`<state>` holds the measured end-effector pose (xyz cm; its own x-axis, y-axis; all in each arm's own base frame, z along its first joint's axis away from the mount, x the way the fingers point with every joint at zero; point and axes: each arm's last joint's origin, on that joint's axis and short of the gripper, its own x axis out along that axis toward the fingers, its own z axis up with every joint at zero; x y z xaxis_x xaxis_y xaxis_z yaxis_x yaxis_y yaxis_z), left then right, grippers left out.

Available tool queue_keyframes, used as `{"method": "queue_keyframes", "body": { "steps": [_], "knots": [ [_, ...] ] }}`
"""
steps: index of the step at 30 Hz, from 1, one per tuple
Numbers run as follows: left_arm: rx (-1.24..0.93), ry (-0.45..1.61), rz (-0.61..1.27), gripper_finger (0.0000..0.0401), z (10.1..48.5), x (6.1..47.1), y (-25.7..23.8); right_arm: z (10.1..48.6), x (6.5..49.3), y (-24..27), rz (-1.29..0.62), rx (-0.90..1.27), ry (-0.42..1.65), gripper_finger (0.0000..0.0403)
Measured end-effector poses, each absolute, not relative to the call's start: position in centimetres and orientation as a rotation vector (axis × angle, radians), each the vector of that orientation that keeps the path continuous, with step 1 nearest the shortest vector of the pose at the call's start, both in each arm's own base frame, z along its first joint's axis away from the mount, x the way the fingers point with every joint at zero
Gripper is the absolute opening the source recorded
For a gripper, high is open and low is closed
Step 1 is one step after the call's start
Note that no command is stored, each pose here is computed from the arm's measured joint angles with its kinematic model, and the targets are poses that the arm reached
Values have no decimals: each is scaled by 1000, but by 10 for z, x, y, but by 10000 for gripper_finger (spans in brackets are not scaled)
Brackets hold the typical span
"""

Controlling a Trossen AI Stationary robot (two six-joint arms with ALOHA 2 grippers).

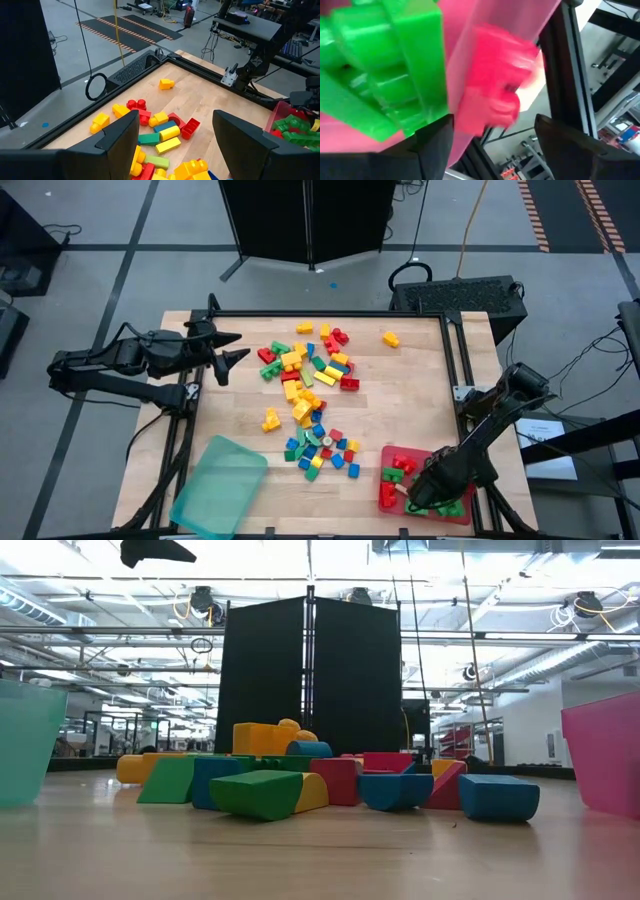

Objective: Sort blocks by size
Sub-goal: Put the 2-stud red game piece into the pink bin

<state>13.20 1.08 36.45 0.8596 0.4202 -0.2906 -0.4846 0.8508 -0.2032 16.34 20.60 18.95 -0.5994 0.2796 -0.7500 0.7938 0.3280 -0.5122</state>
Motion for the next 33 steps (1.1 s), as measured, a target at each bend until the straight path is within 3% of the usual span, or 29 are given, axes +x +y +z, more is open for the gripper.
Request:
{"method": "queue_keyframes", "body": {
  "steps": [10, 16, 22, 26, 33],
  "knots": [
    [-270, 242, 481, 255, 364, 132, 11, 198, 178, 200, -1199, 974, 1994, 259],
    [-268, 242, 481, 255, 365, 132, 11, 245, 207, 177, -1194, 1031, 1545, 256],
    [-267, 242, 484, 255, 364, 132, 11, 288, 243, 113, -1136, 1061, 1109, 256],
    [-267, 241, 484, 255, 365, 132, 11, 294, 271, 57, -1022, 907, 1039, 256],
    [-267, 241, 484, 255, 365, 132, 11, 280, 318, -27, -590, 368, 1105, 256]
  ]
}}
